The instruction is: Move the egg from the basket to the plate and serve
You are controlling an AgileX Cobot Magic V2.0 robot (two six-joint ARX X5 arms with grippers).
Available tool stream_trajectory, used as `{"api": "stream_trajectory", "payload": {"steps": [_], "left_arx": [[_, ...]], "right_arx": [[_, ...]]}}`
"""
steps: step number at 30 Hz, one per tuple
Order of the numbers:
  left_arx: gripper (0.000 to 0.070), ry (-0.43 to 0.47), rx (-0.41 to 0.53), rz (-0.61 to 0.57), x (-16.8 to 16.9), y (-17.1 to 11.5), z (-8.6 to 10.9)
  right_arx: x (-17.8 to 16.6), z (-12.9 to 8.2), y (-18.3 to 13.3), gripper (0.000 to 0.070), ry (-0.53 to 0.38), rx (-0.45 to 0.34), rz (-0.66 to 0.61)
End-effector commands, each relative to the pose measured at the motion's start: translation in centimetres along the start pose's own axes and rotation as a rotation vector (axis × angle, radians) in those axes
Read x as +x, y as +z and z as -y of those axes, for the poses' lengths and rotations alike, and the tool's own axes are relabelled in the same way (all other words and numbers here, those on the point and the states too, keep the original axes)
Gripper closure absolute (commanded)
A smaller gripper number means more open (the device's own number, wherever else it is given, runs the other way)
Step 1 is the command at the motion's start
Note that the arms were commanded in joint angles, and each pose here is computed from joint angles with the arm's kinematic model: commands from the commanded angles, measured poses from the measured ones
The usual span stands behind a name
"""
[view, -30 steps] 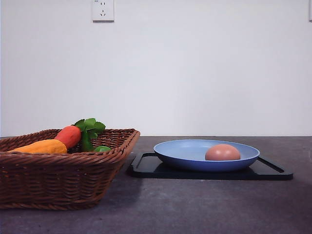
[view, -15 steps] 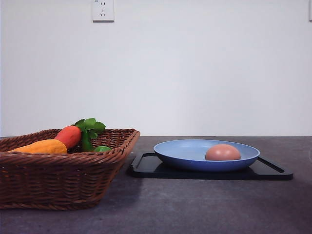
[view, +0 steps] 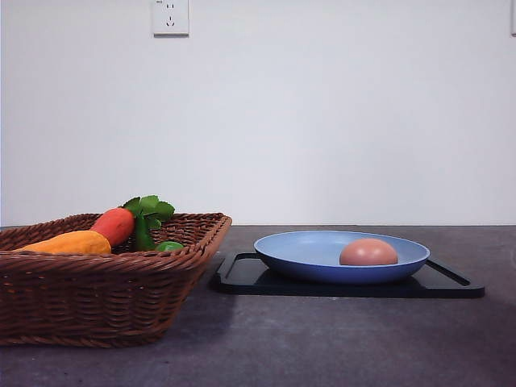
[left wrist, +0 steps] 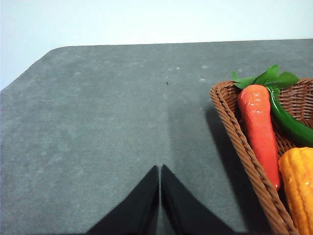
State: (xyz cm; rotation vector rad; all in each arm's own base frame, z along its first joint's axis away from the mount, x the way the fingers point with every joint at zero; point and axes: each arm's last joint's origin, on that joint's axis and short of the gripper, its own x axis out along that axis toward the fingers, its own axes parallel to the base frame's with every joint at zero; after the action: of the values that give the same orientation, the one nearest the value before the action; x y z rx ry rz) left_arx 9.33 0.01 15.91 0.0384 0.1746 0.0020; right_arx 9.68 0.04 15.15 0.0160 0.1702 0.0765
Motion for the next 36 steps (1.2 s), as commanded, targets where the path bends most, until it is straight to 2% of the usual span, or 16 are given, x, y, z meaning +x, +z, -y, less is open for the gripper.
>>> {"api": "stream_trajectory", "payload": {"steps": [1, 36], "left_arx": [[0.07, 0.006, 0.001, 0.013, -0.02, 0.14, -0.03], [0.07, 0.006, 0.001, 0.013, -0.02, 0.14, -0.03]], "right_arx": [[0.04, 0.02, -0.14, 0.07, -0.002, 0.006, 0.0], [0.04, 0.02, -0.14, 0.07, -0.002, 0.006, 0.0]]}}
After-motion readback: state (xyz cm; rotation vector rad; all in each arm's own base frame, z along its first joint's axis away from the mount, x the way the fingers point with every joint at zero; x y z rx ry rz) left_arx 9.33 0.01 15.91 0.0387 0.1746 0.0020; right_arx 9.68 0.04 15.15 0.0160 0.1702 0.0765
